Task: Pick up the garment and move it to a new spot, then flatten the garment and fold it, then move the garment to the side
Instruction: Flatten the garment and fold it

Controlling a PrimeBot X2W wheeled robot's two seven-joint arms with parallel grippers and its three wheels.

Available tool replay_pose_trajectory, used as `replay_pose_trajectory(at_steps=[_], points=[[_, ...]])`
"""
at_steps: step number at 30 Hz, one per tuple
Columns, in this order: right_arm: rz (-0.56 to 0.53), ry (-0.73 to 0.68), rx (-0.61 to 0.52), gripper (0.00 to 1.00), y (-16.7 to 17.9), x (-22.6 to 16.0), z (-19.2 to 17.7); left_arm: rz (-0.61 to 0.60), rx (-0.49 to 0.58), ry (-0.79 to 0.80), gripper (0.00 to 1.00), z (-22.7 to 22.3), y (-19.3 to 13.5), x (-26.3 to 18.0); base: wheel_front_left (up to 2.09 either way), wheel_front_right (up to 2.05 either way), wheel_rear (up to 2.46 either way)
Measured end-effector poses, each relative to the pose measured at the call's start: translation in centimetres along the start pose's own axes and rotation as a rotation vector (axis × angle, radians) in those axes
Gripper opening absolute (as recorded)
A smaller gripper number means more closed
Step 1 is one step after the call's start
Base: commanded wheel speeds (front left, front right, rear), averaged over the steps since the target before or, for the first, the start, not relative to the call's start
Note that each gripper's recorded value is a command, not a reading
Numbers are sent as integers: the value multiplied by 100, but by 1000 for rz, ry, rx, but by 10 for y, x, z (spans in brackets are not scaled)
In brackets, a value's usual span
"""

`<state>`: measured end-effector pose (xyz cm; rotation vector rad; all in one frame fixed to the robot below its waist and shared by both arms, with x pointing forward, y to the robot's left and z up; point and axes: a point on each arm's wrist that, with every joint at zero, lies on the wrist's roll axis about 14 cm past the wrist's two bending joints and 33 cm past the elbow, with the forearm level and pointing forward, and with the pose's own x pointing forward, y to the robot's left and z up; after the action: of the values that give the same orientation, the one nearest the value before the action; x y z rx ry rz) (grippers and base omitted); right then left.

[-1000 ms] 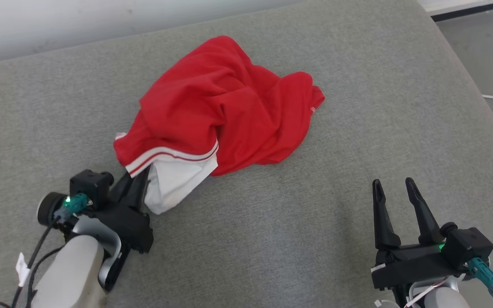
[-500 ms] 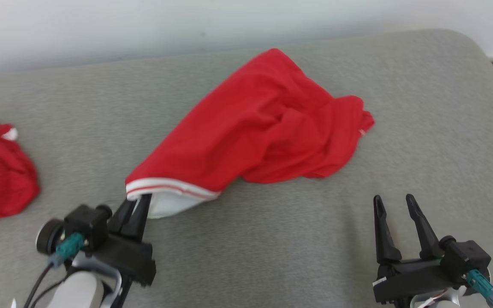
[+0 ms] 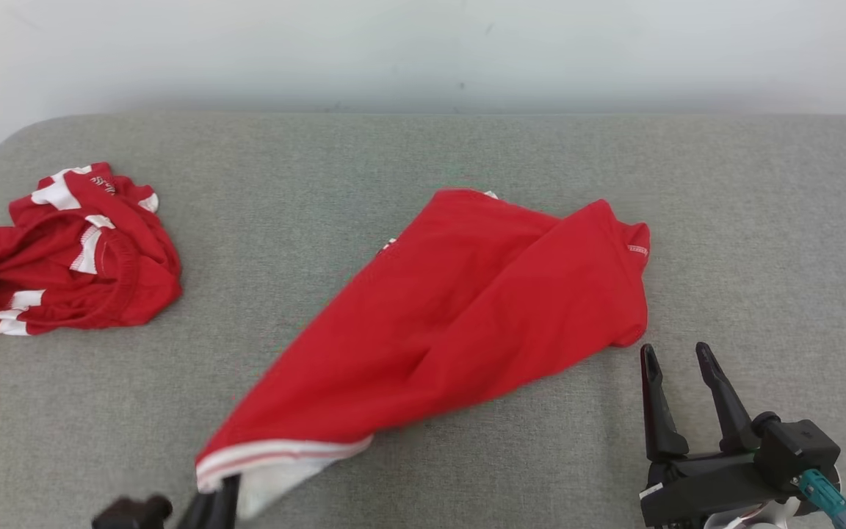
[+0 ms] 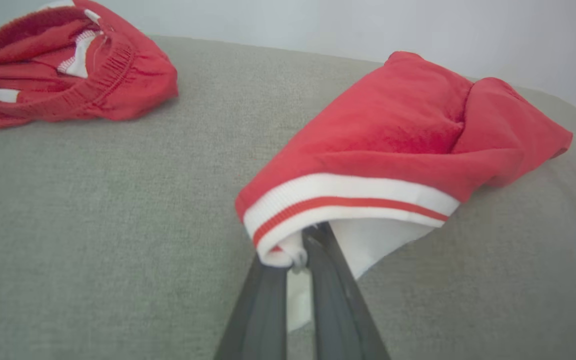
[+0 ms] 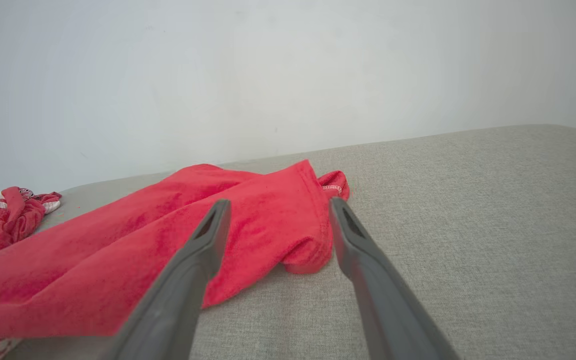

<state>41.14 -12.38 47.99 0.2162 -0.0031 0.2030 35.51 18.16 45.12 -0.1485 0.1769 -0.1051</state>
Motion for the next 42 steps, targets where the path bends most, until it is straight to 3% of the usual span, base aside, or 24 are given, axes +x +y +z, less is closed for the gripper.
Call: replay_pose_trajectory(at_steps=[7, 8, 9, 10, 24, 42], points=[[-8, 10, -6, 100, -3, -4, -2, 41, -71, 68, 0, -32, 1, -13, 0, 0, 0], [-10, 9, -6, 100, -3, -5, -2, 48, -72, 61, 24, -31, 2, -13, 0, 0, 0], [-11, 8, -7, 100, -4, -5, -1, 54, -69, 52, 96, -29, 4, -12, 0, 0, 0], [-13, 5, -8, 100, -4, -6, 0, 58, -61, 38, 100, -26, 5, -11, 0, 0, 0], [-23, -17, -22, 100, -8, -16, 10, 112, -3, -215, 100, 48, 20, -2, 0, 0, 0], [-71, -37, -39, 100, -23, -31, 18, 101, 75, -363, 100, 92, 14, 5, 0, 0, 0]])
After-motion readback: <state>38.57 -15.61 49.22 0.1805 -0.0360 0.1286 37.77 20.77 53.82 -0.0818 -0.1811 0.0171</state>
